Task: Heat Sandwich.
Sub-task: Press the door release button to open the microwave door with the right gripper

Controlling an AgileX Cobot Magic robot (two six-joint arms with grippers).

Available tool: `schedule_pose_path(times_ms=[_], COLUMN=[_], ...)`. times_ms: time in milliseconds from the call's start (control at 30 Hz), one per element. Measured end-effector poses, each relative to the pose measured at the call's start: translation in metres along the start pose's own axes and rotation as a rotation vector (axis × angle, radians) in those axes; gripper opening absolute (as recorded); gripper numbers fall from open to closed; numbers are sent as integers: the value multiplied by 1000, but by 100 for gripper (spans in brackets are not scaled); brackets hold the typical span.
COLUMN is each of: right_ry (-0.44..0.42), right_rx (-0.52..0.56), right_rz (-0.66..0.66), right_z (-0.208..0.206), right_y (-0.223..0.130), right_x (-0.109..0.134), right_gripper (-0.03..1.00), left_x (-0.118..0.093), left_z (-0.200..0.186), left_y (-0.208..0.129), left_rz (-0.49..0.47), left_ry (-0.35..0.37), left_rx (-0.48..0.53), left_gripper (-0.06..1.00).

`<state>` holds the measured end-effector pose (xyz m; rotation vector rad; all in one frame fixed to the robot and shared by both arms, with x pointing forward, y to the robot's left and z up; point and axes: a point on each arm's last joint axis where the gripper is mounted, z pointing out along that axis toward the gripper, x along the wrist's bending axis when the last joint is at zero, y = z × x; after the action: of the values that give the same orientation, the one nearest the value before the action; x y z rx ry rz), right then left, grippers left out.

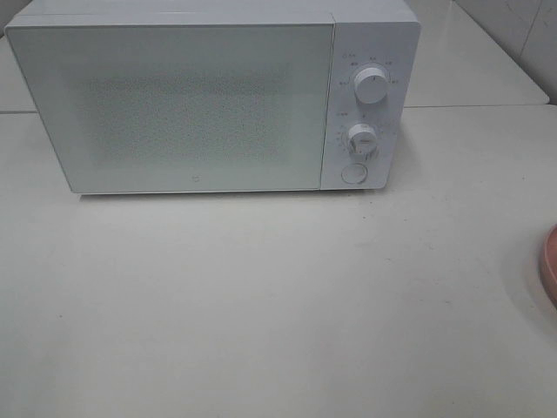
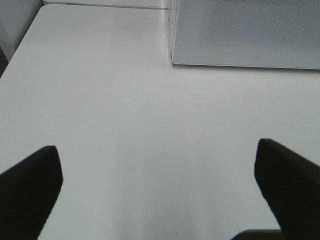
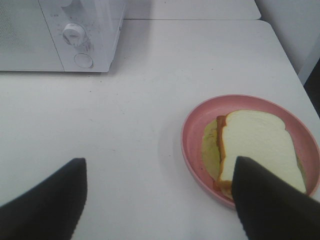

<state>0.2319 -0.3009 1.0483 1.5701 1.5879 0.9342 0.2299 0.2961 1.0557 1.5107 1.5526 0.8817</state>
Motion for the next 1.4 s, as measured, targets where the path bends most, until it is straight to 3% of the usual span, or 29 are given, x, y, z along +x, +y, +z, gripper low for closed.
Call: schedule_pose_path(times_ms=[633,867,1400], right_ry=[0,2,7], right_rx=[-10,-38,-50], right_rz=[5,16,12], right_z=[-2,-1,47], right_y=[2,20,64], right_x=[0,0,3], right_gripper=[77,77,77], left_x=[0,0,0], left_z=[0,0,0], left_y=[0,0,0], left_rz=[0,0,0], left_ry=[0,0,0], left_rx=[0,0,0], left_gripper=[99,99,99])
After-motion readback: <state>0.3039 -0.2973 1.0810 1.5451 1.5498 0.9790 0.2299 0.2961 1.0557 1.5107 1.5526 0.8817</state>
